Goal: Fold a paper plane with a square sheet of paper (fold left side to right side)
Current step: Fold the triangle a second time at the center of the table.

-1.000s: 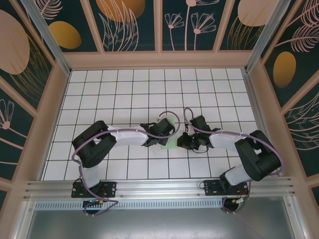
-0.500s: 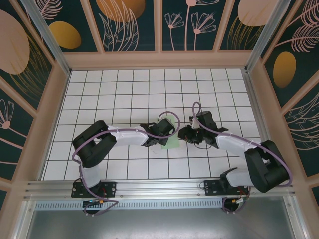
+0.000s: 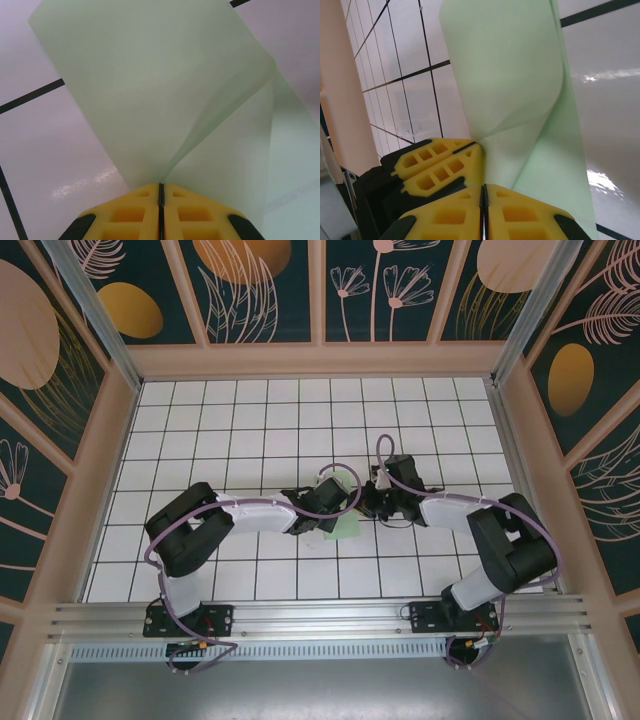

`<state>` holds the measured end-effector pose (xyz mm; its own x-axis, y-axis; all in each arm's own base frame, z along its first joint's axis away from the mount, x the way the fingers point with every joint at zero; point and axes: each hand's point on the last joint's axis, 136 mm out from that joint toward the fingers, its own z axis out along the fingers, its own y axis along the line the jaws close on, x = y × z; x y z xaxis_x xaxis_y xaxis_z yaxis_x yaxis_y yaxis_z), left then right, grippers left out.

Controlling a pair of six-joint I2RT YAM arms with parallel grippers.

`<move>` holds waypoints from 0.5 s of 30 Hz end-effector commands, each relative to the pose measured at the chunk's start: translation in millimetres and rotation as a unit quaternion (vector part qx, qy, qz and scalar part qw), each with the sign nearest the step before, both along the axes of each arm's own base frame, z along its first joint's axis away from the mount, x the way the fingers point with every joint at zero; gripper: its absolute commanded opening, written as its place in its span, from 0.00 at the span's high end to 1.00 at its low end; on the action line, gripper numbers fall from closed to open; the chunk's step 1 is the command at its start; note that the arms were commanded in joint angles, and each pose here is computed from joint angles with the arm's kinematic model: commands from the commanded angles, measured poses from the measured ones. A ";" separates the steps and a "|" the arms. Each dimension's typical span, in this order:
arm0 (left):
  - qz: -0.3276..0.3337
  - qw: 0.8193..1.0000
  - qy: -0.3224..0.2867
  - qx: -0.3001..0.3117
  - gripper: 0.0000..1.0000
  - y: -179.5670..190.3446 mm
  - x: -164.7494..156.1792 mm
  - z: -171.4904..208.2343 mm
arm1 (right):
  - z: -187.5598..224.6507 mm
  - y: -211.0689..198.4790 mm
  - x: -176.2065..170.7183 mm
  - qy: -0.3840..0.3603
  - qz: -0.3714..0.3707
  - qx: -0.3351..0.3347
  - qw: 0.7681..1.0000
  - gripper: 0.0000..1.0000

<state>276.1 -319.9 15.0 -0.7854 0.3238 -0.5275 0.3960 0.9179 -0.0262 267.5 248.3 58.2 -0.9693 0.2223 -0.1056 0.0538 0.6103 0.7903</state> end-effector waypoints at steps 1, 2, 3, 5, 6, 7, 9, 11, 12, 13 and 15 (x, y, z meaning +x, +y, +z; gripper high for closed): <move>0.002 1.000 0.012 0.004 0.89 2.6 -0.9 -10.0 | 6.0 12.3 7.4 -0.008 0.010 0.017 1.000 0.87; 0.003 1.000 0.013 0.005 0.89 2.6 -0.8 -10.3 | 4.1 13.4 8.1 -0.006 0.010 0.016 1.000 0.87; 0.003 1.000 0.013 0.005 0.89 2.7 -0.8 -10.3 | 2.2 14.4 8.9 -0.005 0.010 0.015 1.000 0.87; 0.003 1.000 0.012 0.006 0.89 3.5 -0.5 -9.9 | -0.5 16.7 9.5 -0.003 0.014 0.014 1.000 0.87; 0.004 1.000 0.012 0.007 0.89 3.6 -0.4 -9.8 | -1.6 18.3 9.6 -0.002 0.016 0.013 1.000 0.87; 0.004 1.000 0.012 0.007 0.89 3.8 -0.5 -9.9 | -2.4 19.5 10.0 -0.002 0.018 0.013 1.000 0.87; 0.004 1.000 0.012 0.008 0.89 4.1 -0.7 -10.2 | -5.4 20.4 9.9 0.001 0.021 0.011 1.000 0.87; 0.005 1.000 0.011 0.009 0.89 4.5 -0.5 -10.1 | -7.8 20.1 10.2 0.002 0.022 0.006 1.000 0.87; 0.005 1.000 0.011 0.009 0.89 4.7 -0.5 -9.8 | -9.2 19.5 10.3 0.004 0.022 0.003 1.000 0.87; 0.006 1.000 0.011 0.010 0.89 5.1 -0.2 -10.1 | -10.7 19.0 10.1 0.005 0.022 0.001 1.000 0.87; 0.006 1.000 0.011 0.010 0.89 5.1 -0.4 -10.1 | -9.9 18.9 9.9 0.002 0.023 0.000 1.000 0.87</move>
<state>276.3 -319.7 14.9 -0.7860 0.3230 -0.5271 0.3955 0.9181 -0.0270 273.2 260.3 41.7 -0.9773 0.1976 -0.0768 0.0647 0.6230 0.7796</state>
